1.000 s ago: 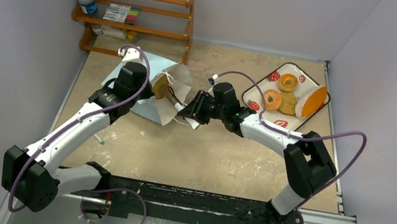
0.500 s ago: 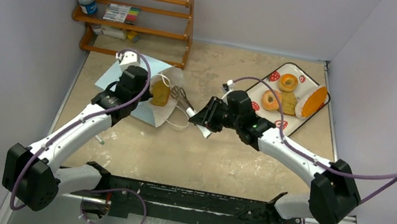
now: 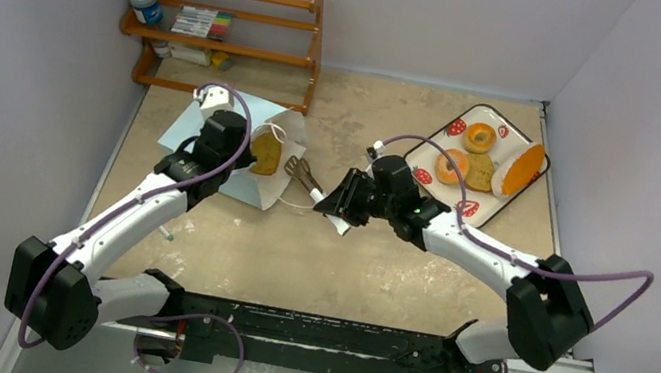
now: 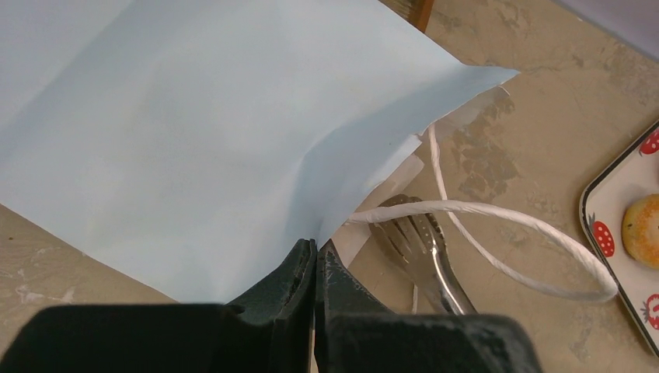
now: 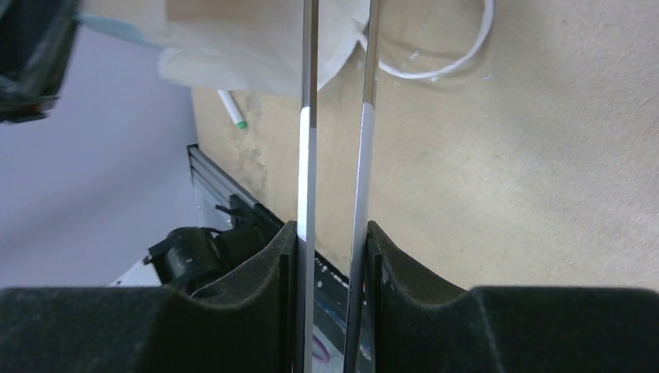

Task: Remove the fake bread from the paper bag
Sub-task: Take out the fake bread from the paper bag.

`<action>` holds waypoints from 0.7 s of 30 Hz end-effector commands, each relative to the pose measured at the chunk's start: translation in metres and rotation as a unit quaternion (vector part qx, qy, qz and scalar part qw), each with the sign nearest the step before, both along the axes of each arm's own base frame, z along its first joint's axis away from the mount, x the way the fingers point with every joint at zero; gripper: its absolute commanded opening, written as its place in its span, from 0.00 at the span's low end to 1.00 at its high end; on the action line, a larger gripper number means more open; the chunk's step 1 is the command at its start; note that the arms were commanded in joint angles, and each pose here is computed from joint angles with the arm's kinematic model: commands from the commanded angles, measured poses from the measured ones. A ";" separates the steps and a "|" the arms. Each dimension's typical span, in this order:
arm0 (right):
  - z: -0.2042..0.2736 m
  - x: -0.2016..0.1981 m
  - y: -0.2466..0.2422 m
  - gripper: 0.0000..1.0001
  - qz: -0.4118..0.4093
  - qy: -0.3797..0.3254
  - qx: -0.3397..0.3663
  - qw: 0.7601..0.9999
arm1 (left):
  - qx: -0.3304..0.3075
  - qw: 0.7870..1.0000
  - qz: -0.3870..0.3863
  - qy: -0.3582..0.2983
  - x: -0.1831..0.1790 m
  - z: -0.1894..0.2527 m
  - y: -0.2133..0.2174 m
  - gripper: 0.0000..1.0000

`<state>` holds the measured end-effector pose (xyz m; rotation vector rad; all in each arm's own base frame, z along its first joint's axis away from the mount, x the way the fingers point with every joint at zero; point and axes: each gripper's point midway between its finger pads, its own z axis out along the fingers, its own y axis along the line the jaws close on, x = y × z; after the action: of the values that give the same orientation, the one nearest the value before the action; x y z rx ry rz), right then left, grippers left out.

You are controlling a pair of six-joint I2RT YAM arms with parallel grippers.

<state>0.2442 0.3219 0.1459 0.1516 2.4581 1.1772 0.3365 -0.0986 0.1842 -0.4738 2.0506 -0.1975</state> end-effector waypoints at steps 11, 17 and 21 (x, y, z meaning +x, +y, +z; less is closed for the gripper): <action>0.013 0.015 0.033 0.31 0.039 -0.026 0.059 0.997 | -0.024 0.999 -0.031 -0.030 -0.002 0.021 -0.010 0.00; 0.017 0.009 0.029 0.32 0.040 -0.027 0.059 0.997 | -0.025 0.999 -0.031 -0.030 -0.002 0.019 -0.010 0.00; 0.012 0.005 0.029 0.33 0.046 -0.019 0.057 0.997 | -0.030 0.999 -0.031 -0.032 -0.002 0.020 -0.011 0.00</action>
<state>0.2481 0.3405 0.1229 0.1125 2.4915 1.2397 0.3313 -0.1055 0.1880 -0.4414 2.0607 -0.2507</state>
